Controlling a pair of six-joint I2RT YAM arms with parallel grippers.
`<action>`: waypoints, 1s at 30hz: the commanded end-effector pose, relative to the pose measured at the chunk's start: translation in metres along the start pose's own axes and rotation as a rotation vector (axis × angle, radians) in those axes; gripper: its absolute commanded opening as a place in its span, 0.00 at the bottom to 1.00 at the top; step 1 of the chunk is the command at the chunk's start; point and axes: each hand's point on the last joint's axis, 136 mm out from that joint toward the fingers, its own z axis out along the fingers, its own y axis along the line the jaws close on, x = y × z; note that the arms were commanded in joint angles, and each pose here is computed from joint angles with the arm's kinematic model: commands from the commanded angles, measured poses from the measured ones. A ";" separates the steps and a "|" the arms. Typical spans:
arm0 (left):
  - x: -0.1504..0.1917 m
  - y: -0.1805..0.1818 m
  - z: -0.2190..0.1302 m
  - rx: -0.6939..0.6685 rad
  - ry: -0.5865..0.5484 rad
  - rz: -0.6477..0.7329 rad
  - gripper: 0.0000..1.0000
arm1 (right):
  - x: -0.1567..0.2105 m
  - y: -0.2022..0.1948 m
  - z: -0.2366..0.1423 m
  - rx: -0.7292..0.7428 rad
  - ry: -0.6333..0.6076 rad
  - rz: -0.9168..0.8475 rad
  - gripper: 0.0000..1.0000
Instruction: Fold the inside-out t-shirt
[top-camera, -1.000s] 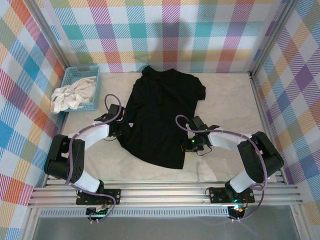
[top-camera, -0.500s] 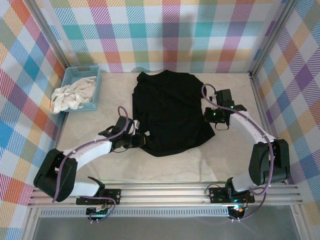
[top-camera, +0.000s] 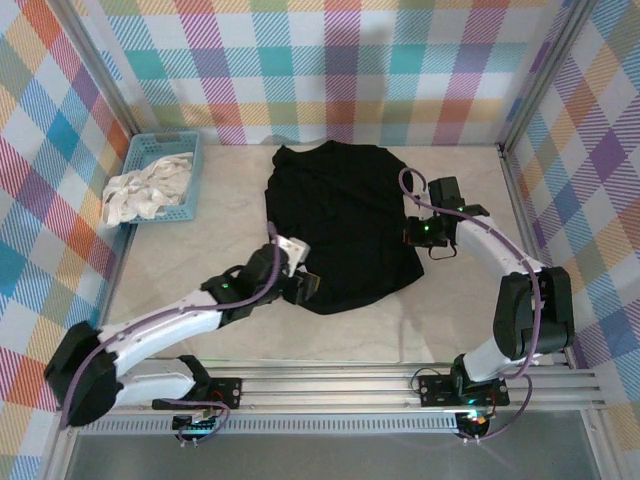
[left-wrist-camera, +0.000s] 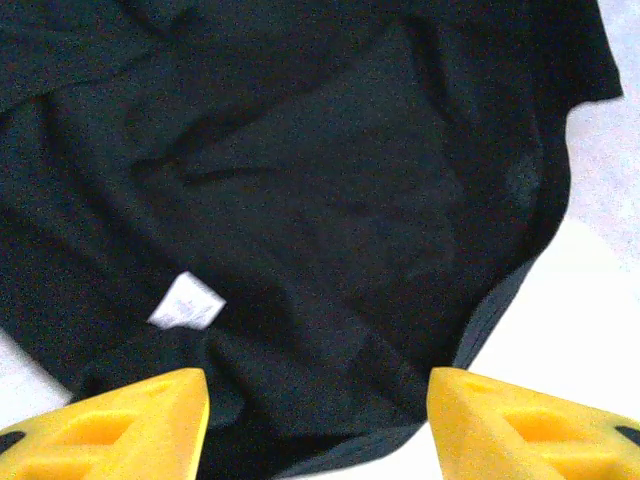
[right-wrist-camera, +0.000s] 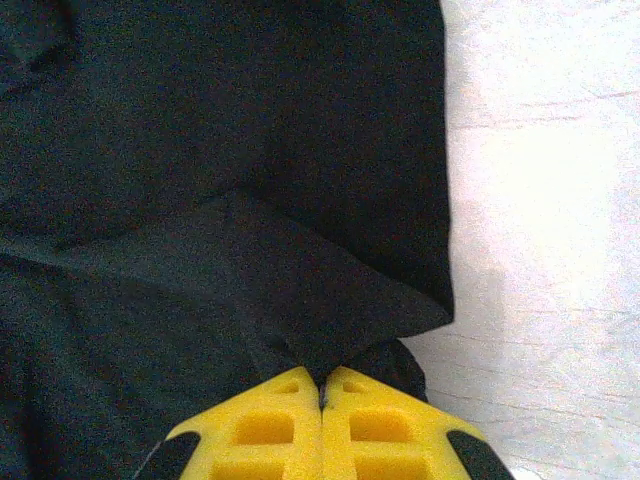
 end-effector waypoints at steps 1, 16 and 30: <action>-0.033 0.016 0.018 -0.143 -0.054 0.051 0.60 | 0.002 -0.025 0.002 0.129 0.027 -0.016 0.08; -0.109 0.110 0.187 -0.274 0.160 -0.170 0.68 | 0.003 -0.015 0.004 0.066 0.003 -0.021 0.07; -0.149 0.176 0.168 -0.343 0.155 -0.256 0.03 | 0.004 -0.014 0.000 0.064 -0.006 -0.032 0.05</action>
